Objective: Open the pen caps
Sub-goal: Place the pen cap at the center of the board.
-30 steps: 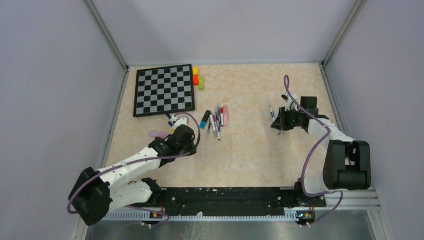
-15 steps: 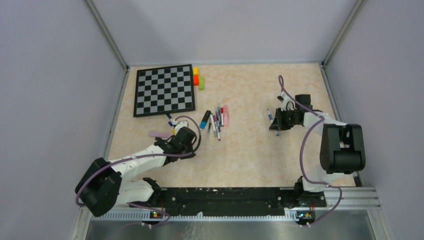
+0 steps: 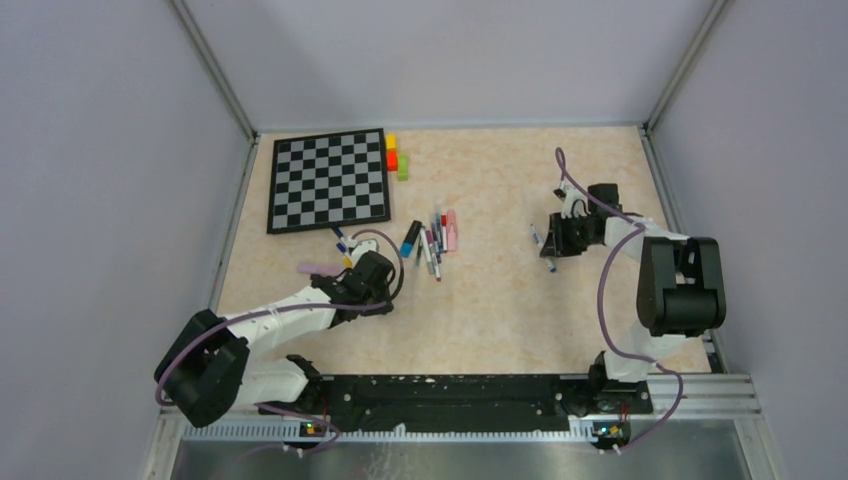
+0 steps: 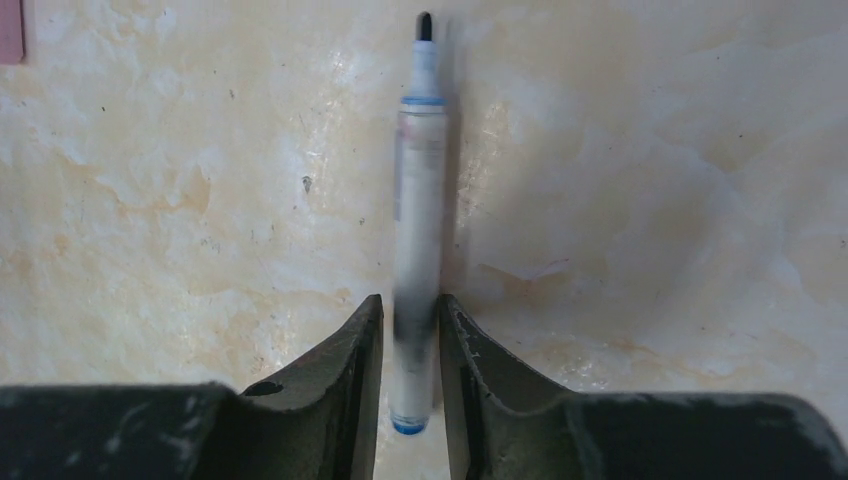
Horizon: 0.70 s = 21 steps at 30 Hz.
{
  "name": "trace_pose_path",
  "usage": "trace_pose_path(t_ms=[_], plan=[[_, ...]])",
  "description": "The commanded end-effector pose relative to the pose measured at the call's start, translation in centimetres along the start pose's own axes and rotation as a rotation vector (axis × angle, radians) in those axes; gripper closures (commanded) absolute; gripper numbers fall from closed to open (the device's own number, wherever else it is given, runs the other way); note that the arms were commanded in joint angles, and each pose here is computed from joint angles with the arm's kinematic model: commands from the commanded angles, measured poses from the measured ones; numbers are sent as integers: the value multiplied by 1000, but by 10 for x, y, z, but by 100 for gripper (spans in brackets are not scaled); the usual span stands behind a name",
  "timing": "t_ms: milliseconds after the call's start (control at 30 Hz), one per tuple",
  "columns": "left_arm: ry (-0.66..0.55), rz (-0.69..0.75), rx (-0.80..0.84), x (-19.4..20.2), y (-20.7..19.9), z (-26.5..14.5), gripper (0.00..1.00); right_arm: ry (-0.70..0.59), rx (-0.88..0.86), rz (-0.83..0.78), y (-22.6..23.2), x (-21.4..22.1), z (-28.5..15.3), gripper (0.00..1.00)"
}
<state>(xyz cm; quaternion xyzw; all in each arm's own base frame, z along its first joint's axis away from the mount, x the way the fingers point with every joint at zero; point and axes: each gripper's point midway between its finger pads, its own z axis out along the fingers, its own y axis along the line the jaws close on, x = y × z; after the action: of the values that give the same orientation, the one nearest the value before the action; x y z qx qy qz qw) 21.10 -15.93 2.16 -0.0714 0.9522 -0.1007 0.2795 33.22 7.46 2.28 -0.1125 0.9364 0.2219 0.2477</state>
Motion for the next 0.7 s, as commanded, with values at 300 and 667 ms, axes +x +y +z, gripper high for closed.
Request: trace_pose_path(t_ms=[300,667], plan=[[-27,6,45,-21,-18,-9,52,28,50,-22,-9,-2,0,68],[-171,28,176,-61,-39,-56,28,-35,-7,-117,11,-21,-24,39]])
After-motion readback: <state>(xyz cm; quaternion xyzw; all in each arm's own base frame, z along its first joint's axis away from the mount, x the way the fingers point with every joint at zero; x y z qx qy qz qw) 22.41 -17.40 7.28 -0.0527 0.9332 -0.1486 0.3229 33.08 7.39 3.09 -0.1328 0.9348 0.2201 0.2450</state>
